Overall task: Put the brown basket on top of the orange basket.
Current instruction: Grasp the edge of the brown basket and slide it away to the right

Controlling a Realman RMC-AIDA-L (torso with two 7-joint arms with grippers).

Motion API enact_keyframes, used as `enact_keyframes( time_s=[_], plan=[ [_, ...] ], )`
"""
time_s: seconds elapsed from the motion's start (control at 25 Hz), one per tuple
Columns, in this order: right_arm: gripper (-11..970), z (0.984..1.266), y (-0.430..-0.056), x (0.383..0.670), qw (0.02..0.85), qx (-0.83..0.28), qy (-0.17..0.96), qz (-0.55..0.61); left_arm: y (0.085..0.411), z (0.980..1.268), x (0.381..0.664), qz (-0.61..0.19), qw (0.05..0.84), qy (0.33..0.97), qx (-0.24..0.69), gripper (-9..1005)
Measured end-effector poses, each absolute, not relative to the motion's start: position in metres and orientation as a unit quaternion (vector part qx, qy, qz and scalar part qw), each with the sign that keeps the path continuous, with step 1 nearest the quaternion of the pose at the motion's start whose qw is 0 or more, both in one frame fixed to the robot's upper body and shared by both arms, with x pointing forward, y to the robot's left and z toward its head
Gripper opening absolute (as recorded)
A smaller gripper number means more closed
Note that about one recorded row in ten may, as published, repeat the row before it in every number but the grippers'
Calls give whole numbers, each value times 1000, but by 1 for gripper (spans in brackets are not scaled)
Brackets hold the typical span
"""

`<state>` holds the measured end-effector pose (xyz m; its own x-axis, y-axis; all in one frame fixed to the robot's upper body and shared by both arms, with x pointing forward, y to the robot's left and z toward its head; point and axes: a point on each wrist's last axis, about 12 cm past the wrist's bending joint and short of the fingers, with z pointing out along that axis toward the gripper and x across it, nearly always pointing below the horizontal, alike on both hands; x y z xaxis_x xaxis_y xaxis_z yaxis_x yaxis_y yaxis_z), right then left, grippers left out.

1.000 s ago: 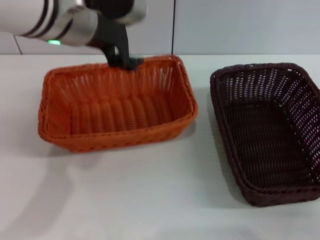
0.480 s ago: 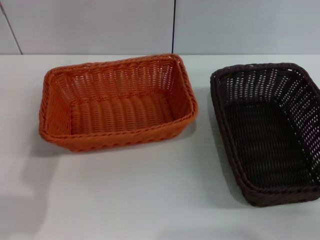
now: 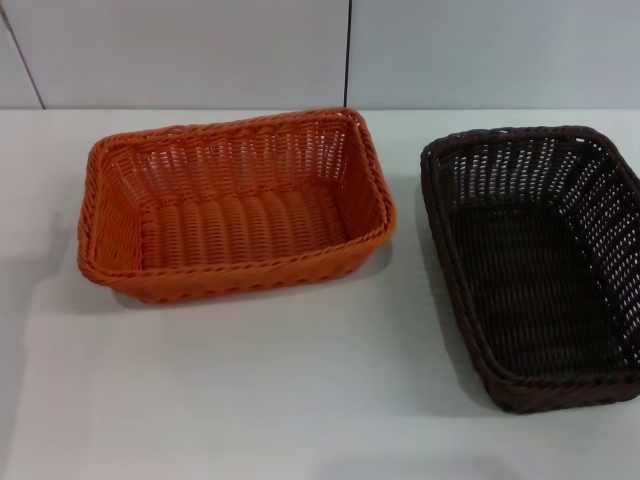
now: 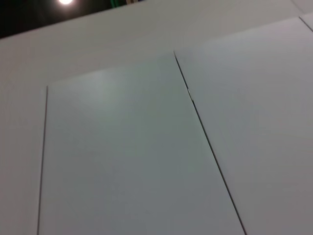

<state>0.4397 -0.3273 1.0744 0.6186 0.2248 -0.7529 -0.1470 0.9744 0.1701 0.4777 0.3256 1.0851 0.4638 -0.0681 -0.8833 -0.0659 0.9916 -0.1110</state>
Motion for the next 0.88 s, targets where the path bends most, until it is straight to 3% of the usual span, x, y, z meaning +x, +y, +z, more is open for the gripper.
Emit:
enact_keyframes(
  time_s=[0.12,0.28,0.68,0.88],
  plan=[
    [822,1081,-324,445,907,46,404,109,338,1052,464,31,826,561,-43,780],
    [822,1085,-320,450,911,38,393,118,345,1040,457,43,808,585,-46,779],
    [822,1103,-298,516,839,-40,508,191,354,1026,449,59,781,620,-51,777],
    [822,1137,-283,544,794,-64,564,218,353,1024,454,55,773,630,-50,776]
  ],
)
